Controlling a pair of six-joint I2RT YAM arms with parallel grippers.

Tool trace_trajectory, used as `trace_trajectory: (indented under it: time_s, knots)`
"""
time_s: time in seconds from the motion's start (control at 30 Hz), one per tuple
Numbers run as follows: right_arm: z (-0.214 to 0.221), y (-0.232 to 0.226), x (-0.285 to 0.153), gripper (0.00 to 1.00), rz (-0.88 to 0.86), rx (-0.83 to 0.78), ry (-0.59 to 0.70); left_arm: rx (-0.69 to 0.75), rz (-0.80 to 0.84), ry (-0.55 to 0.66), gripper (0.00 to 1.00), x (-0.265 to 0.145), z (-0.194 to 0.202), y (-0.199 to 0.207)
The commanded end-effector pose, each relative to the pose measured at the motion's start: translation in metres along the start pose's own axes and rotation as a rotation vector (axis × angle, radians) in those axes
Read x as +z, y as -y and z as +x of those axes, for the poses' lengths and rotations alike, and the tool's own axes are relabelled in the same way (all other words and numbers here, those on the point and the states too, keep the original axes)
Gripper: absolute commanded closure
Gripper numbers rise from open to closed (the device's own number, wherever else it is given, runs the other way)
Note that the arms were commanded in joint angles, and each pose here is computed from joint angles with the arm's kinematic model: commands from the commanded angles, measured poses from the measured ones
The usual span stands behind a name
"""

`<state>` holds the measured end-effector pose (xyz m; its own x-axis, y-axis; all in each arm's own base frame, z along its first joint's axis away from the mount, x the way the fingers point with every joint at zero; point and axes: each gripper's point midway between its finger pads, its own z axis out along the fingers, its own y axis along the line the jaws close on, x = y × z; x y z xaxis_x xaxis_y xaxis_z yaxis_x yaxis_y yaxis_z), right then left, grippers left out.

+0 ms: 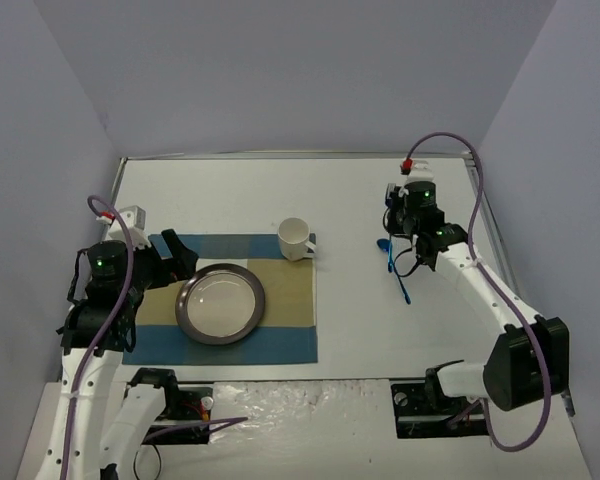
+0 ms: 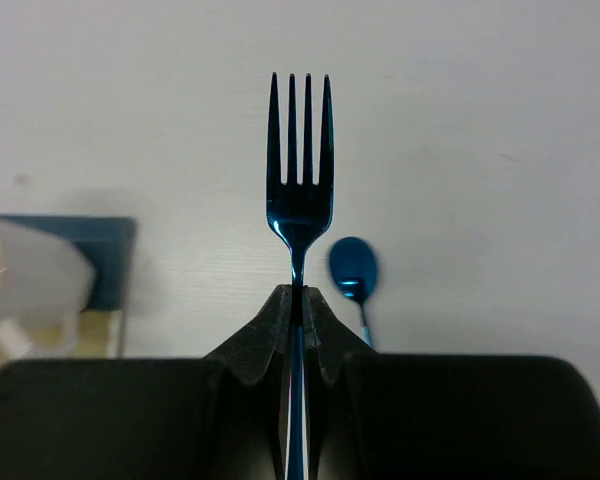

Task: Set the dinner table for one person

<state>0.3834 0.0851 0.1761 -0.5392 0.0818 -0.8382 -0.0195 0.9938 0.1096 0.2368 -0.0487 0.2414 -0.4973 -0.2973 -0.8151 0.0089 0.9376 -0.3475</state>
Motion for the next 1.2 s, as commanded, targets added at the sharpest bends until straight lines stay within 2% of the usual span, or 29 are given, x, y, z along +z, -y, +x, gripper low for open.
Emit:
trace_trajectory:
  time_s: [0.0,0.23,0.53,0.77,1.17]
  knots:
    - [-0.022,-0.088,-0.040,1.00,-0.266,-0.018,0.098,-0.065,0.187,0.137,0.03,-0.002,-0.055,0.051]
    - [-0.011,-0.167,-0.084,1.00,-0.489,-0.017,0.126,-0.014,0.274,0.189,0.03,0.019,-0.069,0.117]
    - [-0.005,-0.213,-0.104,1.00,-0.602,0.034,0.135,0.011,0.388,0.257,0.05,0.050,-0.077,0.199]
    - [-0.002,-0.228,-0.107,1.00,-0.634,0.037,0.130,-0.011,0.437,0.254,0.15,0.072,-0.070,0.232]
    - [0.002,-0.228,-0.100,1.00,-0.610,0.040,0.127,-0.014,0.465,0.232,0.51,0.082,-0.066,0.247]
